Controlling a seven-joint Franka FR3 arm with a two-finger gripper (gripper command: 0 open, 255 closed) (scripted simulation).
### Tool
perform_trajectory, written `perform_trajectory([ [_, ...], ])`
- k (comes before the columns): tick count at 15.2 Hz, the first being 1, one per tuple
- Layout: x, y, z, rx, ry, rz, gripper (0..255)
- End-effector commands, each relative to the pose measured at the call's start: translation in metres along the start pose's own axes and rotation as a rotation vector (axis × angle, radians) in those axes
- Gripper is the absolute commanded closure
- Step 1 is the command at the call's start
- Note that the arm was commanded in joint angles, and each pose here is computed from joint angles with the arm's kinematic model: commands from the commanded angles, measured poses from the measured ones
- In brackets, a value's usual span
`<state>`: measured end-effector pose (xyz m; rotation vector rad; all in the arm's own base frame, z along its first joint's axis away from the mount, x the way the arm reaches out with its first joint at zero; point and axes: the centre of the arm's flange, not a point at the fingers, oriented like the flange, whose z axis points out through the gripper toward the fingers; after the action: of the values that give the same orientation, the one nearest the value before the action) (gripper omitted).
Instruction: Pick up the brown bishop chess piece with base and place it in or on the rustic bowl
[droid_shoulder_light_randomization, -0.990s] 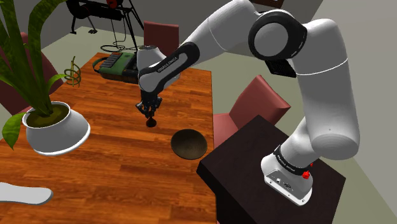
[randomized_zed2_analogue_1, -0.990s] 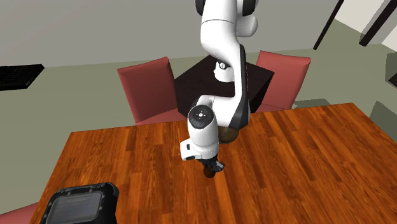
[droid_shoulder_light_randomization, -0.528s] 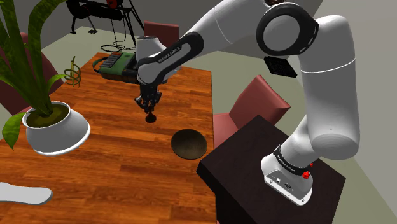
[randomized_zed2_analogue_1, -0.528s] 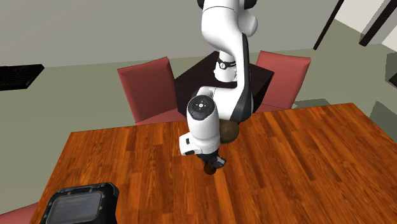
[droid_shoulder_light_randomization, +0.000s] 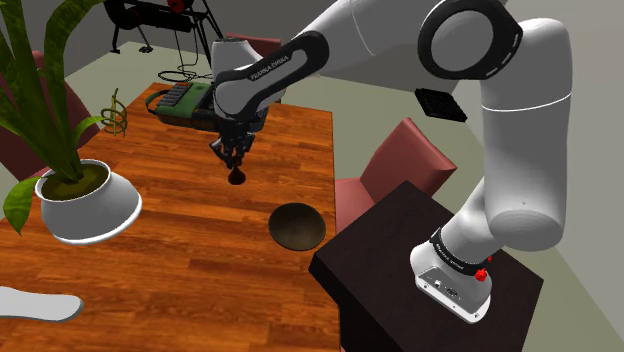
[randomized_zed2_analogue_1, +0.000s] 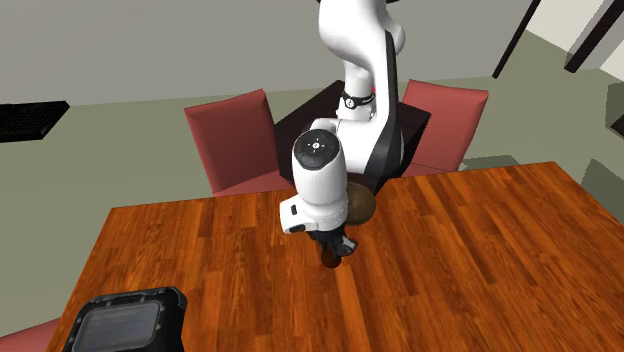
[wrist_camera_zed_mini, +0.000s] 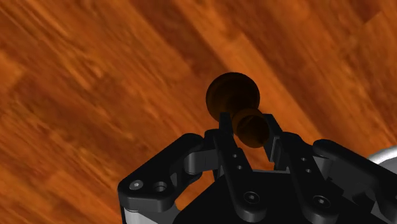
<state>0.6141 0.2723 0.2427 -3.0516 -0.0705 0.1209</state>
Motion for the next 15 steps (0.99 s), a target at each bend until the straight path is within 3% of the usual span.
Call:
perform_trajectory([
  [1,-0.001,-0.001,-0.011,0.000,0.000,0.000,255],
  [2,-0.001,-0.001,-0.013,0.000,0.000,0.000,255],
  [15,-0.166,0.045,-0.016,0.000,0.000,0.000,255],
])
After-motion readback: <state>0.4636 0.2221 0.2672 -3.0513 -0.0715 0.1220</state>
